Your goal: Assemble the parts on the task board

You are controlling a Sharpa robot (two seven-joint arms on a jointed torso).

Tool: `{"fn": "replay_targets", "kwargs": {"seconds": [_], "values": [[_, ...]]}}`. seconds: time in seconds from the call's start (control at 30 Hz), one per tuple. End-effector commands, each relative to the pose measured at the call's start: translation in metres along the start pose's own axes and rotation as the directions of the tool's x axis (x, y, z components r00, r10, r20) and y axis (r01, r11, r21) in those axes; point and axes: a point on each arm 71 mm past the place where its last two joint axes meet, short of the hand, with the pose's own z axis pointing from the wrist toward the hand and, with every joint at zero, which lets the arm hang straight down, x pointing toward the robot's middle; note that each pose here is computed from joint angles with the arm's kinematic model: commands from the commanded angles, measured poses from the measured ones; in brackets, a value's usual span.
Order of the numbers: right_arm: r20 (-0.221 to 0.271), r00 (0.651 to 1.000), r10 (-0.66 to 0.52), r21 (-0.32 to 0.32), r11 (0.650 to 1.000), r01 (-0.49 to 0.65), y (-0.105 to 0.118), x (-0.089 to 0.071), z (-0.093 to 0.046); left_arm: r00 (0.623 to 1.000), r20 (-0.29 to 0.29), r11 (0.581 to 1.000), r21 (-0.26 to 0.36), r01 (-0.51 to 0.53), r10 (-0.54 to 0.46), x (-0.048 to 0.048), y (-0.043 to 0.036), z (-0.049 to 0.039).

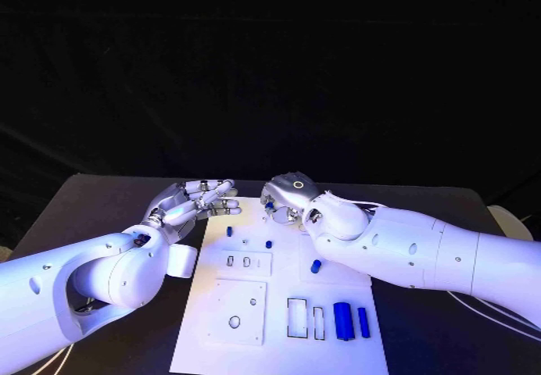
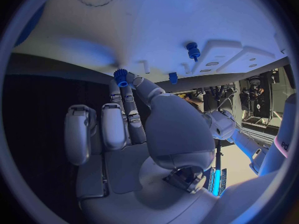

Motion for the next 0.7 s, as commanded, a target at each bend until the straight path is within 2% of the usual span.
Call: {"fn": "replay_targets", "kwargs": {"seconds": [0.03,0.47,0.7], "values": [[-0.017,1.000,-0.012,-0.009,1.000,0.012,0.0001,0.0029,-0.0004,1.000,-0.023,1.000,0.013,0.003,-0.003,0.0026,-0.0020,0.0002],[-0.003,1.000,0.001,-0.011,1.000,-0.001,-0.0009,0.0021,-0.0001,1.000,-0.022,1.000,0.011,0.002,-0.002,0.0019,-0.0020,0.0004],[0.023,1.000,0.018,-0.016,1.000,-0.018,-0.0022,-0.0044,-0.0089,1.000,-0.017,1.000,0.010,0.000,0.000,-0.0002,-0.0022,0.0004]]}}
